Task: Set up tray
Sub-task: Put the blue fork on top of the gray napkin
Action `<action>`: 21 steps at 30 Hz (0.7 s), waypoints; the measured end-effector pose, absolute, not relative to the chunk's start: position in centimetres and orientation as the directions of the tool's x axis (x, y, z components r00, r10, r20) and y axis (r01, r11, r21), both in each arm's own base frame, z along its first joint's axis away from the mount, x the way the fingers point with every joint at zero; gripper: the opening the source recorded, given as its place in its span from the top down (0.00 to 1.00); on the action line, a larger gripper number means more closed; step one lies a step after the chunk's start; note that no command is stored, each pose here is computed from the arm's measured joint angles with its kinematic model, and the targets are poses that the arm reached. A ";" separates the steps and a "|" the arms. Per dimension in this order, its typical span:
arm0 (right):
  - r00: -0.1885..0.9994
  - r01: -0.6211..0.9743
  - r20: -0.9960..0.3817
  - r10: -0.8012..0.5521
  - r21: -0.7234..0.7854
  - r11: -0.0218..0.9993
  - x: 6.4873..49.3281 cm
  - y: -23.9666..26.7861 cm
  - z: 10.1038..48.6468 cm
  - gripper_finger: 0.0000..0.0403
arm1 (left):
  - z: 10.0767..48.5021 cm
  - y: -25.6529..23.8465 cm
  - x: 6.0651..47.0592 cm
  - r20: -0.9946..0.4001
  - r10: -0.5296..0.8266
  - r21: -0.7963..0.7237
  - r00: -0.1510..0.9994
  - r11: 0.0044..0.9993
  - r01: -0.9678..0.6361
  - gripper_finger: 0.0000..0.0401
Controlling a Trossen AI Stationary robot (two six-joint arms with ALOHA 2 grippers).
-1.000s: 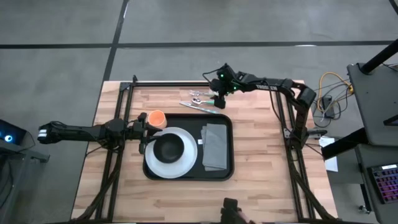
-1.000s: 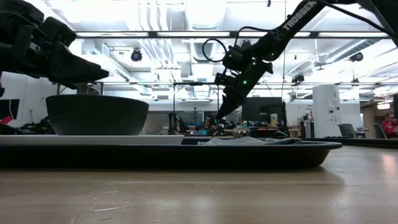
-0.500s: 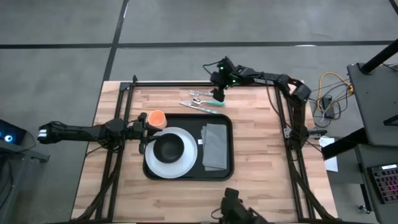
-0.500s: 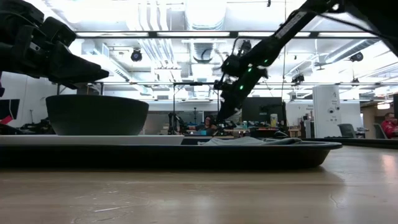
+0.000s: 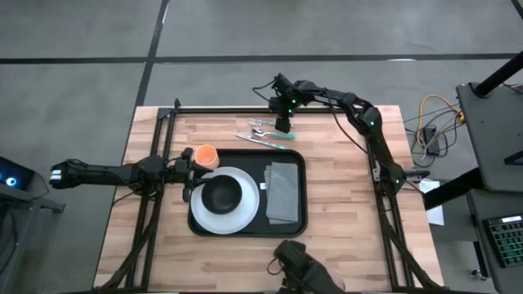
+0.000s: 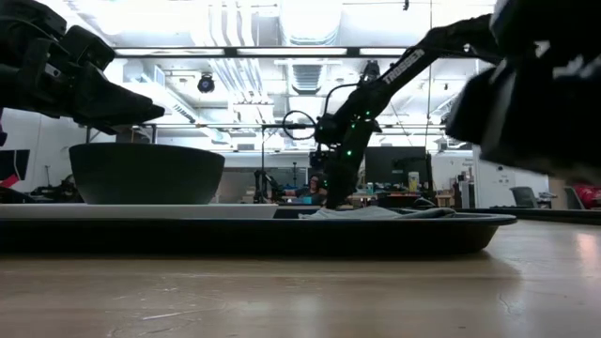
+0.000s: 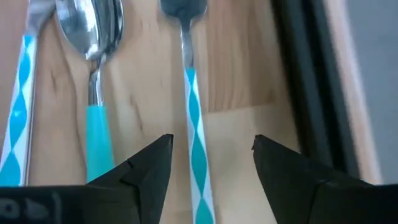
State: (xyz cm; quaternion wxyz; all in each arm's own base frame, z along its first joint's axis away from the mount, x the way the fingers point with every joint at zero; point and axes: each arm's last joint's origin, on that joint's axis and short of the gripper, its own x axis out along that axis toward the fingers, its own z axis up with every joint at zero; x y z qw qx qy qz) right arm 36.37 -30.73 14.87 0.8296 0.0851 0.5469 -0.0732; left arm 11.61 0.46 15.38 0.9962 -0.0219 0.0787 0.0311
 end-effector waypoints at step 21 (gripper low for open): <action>0.250 0.249 -0.966 -0.072 -0.008 0.969 36.7 -31.2 14.2 0.94 | 15.4 0.5 11.6 -0.160 0.059 -0.039 0.985 0.997 -0.066 0.70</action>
